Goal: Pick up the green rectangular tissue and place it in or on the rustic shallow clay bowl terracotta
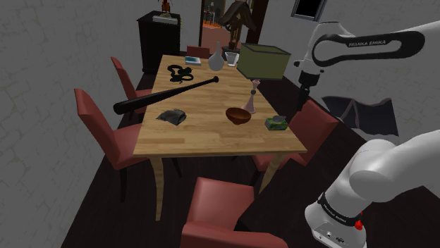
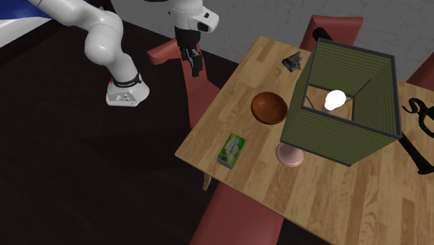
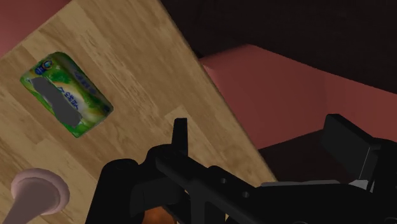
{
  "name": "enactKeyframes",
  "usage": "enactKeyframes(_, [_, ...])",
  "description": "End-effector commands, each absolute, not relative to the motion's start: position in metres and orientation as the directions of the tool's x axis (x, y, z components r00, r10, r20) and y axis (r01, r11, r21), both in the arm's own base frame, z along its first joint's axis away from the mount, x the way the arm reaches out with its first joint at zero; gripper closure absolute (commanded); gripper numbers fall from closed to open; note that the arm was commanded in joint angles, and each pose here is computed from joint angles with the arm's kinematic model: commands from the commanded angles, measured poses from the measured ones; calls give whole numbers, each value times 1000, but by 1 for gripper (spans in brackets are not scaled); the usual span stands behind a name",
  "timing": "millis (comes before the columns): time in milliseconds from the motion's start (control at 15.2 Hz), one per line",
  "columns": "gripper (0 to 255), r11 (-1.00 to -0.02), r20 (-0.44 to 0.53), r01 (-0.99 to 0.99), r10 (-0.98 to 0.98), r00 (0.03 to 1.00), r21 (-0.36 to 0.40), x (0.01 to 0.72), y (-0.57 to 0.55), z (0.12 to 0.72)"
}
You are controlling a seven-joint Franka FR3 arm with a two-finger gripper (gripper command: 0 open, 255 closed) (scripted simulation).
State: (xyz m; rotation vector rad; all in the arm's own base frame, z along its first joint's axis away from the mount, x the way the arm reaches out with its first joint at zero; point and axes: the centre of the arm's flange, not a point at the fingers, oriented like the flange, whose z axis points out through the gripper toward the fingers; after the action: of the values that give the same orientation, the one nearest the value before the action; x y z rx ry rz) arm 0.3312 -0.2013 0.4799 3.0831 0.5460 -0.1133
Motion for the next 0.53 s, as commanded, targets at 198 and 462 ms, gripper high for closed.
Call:
enactKeyframes(198, [0,-910,-53,413,414,909,-32,353,-260,444])
enactKeyframes(462, [0,-883,-36,466,468,883,-55,373,-302,413])
